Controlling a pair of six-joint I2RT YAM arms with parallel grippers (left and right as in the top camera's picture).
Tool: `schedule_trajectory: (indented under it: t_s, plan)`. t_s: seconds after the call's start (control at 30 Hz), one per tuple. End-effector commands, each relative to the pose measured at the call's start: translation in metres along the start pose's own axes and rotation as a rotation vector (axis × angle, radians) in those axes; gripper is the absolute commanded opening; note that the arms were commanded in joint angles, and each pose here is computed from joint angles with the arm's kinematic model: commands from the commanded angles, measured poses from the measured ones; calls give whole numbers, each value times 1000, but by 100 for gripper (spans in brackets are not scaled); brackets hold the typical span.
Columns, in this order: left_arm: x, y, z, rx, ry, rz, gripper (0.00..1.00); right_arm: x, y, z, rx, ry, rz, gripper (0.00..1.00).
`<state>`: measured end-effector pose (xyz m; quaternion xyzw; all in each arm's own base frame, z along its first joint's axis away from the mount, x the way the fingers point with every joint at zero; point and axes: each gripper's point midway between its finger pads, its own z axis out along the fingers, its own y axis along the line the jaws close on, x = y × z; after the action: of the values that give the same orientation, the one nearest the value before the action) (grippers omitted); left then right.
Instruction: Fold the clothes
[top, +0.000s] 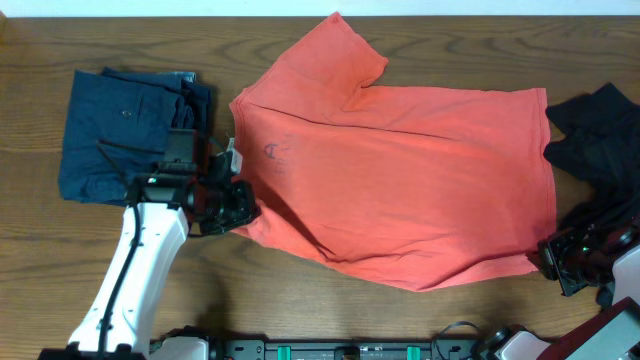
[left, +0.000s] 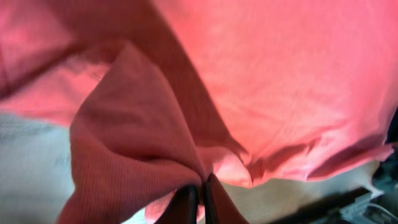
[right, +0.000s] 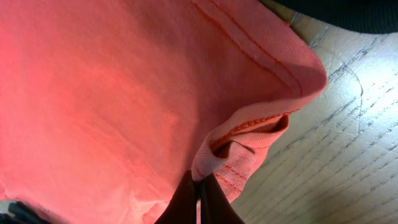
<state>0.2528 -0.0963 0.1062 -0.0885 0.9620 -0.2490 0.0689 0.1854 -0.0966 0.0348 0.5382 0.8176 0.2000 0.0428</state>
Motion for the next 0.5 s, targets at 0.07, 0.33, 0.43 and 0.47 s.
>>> schedule_trajectory:
  t_s: [0.07, 0.33, 0.43, 0.47]
  plan:
    - [-9, -18, 15, 28, 1, -4, 6, -2, 5, -2, -9, -3, -34, 1]
    - [-35, -36, 45, 11, -75, 106, 42, -1, 5, -2, -9, -2, -34, 1]
    - [-36, -35, 53, -10, -75, 125, 52, 0, 5, -2, -8, 2, -42, 1]
    - [-36, -35, 53, -10, -74, 126, 52, 0, 5, -2, -6, 4, -42, 1]
